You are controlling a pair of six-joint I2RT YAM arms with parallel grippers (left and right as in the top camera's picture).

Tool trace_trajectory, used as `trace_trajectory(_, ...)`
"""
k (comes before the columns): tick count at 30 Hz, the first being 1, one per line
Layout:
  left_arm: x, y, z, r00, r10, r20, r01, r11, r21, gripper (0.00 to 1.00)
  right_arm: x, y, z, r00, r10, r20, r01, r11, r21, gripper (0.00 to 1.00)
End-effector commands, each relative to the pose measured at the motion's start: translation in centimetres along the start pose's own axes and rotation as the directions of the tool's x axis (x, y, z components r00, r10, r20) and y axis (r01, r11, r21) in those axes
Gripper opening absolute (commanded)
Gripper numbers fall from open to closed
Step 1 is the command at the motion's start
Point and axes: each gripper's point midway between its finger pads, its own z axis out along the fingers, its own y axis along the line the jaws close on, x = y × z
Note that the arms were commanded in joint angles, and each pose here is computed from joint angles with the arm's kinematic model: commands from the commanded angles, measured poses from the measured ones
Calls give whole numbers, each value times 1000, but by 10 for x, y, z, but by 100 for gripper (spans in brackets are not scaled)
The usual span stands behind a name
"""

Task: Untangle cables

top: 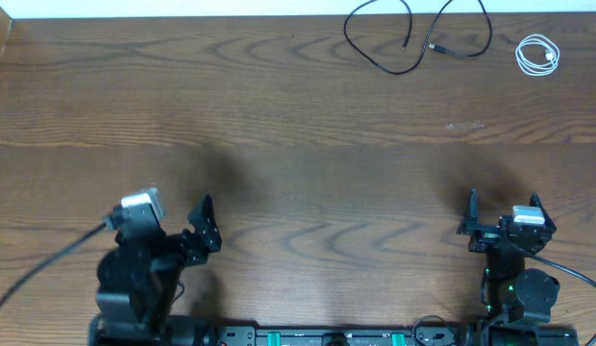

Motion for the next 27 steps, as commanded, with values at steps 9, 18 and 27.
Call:
trace_trajectory(9,44,26,38,988,3,156,-3,1000,4,92,1,0,0,1000,-13,0,13,1000,1,99)
trace_trajectory(18,58,31,64,959,-6,282,-7,999,45,92,1,0,0,1000,-13,0,13,1000,1,99)
trace_trajectory(27,72,35,76,948,143,285,-150,989,5,92,1,0,0,1000,-13,0,13,1000,1,99)
